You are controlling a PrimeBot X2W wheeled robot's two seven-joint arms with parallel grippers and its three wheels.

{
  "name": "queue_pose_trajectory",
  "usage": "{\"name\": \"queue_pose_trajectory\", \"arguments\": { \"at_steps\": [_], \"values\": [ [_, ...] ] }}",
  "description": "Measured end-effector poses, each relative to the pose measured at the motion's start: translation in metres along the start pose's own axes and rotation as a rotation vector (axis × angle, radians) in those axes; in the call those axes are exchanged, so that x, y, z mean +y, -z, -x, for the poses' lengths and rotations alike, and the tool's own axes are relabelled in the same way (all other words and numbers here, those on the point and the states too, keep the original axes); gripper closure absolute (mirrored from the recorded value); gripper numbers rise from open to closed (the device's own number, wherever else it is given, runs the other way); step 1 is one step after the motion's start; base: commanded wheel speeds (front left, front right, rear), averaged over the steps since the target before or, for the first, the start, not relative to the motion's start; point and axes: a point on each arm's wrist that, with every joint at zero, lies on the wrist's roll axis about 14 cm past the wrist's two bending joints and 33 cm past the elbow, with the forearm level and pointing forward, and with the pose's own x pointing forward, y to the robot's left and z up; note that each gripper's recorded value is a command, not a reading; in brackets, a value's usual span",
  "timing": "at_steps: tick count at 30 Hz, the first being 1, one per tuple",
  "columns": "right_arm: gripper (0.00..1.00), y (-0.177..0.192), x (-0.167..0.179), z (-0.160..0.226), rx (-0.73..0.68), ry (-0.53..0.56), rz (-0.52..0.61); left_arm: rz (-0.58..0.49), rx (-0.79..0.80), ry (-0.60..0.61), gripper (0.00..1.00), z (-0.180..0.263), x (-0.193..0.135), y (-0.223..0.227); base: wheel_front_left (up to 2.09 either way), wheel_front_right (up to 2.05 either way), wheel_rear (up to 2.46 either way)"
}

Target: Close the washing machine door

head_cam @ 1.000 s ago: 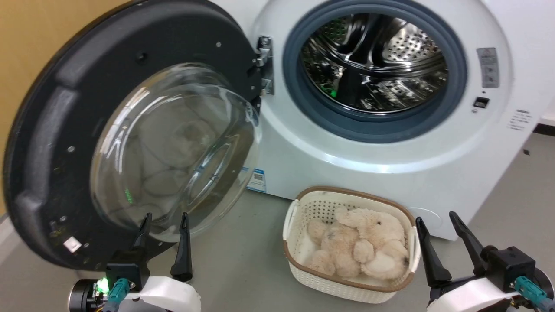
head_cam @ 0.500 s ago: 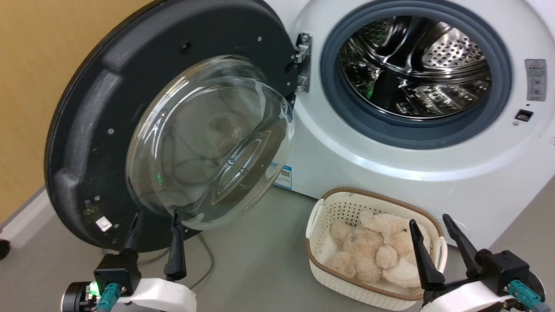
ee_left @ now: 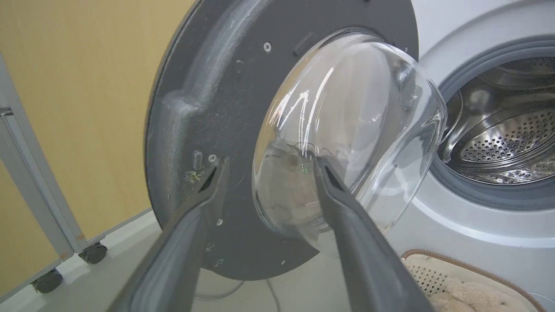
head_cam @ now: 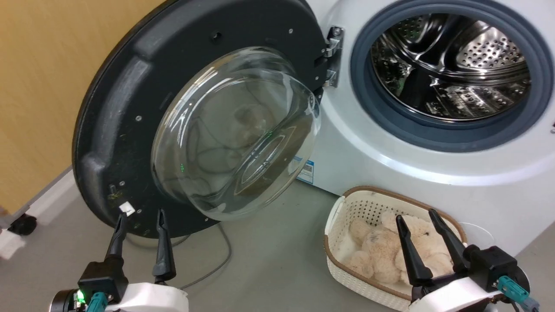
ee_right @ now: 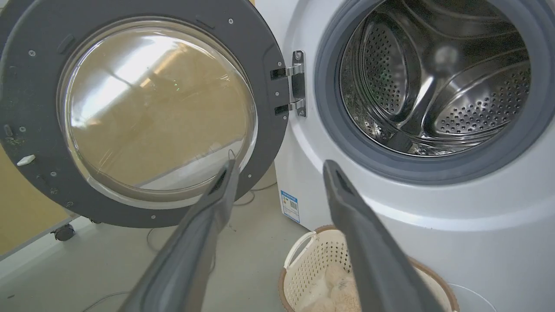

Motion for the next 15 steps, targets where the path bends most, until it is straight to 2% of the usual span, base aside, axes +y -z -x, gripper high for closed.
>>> {"name": "queue_pose_trajectory", "arguments": {
  "at_steps": [15],
  "values": [
    [0.0, 0.003, 0.03, -0.02, -0.017, -0.096, -0.047, 0.001, -0.033, -0.107, 0.0, 0.014, 0.03, -0.008, -0.01, -0.01, -0.01]
  ]
}}
